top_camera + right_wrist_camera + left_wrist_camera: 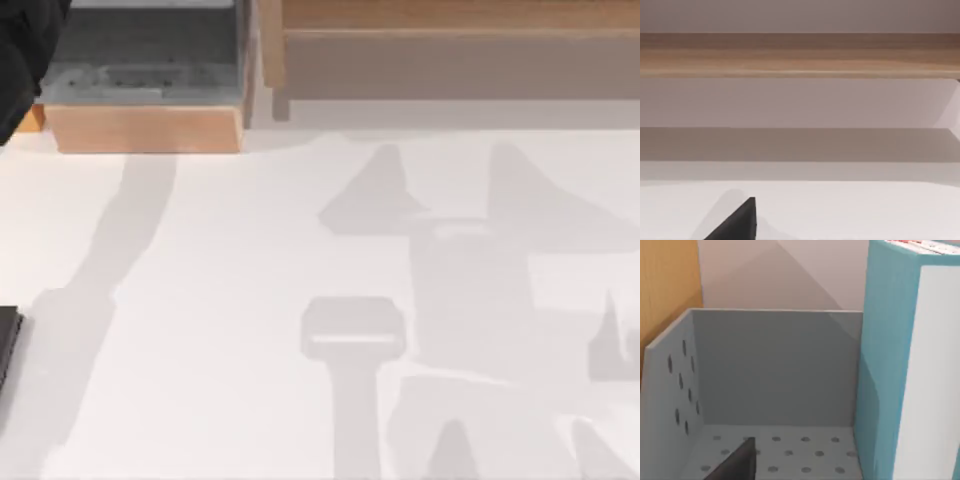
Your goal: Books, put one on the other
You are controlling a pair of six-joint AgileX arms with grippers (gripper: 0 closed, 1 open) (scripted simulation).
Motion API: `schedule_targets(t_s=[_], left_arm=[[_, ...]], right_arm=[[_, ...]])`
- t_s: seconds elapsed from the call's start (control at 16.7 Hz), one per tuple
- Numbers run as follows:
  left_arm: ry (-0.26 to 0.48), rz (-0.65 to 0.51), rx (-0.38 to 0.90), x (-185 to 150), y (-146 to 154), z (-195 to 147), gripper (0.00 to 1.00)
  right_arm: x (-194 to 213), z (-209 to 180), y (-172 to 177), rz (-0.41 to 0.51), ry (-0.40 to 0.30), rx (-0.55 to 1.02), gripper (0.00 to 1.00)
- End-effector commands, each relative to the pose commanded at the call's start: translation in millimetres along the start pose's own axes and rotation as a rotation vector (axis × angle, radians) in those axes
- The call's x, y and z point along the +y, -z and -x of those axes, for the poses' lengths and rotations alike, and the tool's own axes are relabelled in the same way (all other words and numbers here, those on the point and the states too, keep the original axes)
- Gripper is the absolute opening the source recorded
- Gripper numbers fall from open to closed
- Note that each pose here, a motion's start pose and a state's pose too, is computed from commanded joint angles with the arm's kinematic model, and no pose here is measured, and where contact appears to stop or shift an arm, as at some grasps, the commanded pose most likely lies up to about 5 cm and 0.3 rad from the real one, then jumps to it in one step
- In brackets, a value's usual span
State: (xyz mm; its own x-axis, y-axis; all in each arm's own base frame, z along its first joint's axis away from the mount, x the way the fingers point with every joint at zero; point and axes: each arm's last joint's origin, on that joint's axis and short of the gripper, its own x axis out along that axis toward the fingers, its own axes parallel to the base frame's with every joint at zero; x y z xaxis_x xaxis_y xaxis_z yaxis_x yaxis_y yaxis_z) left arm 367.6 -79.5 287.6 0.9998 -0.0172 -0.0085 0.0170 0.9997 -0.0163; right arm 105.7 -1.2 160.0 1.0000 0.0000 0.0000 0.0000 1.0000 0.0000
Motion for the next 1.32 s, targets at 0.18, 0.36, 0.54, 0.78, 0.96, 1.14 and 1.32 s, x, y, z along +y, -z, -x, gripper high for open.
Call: schedule_targets(t_s=[0.18,0.36,0.54,0.78,0.96,1.14,1.32], left_arm=[[0.001,0.000,-0.002,-17,19,-37,1.00],[0.001,0.000,-0.003,-29,35,-59,1.00],[0.000,0.000,-0.004,-32,40,-66,1.00],[-0.004,-0.001,-0.001,-30,40,-66,1.00],[0.000,0.000,-0.003,-32,34,-65,1.00],[0.000,0.000,-0.005,-30,24,-65,1.00],[-0.002,0.000,-0.003,-29,30,-79,1.00]], right_arm=[[0,0,0,0.000,0.000,0.000,1.00],[0,0,0,0.000,0.000,0.000,1.00],[0,0,0,0.000,0.000,0.000,1.00],[0,0,0,0.000,0.000,0.000,1.00],[0,0,0,0.000,0.000,0.000,1.00],[0,0,0,0.000,0.000,0.000,1.00],[0,0,0,0.000,0.000,0.000,1.00]])
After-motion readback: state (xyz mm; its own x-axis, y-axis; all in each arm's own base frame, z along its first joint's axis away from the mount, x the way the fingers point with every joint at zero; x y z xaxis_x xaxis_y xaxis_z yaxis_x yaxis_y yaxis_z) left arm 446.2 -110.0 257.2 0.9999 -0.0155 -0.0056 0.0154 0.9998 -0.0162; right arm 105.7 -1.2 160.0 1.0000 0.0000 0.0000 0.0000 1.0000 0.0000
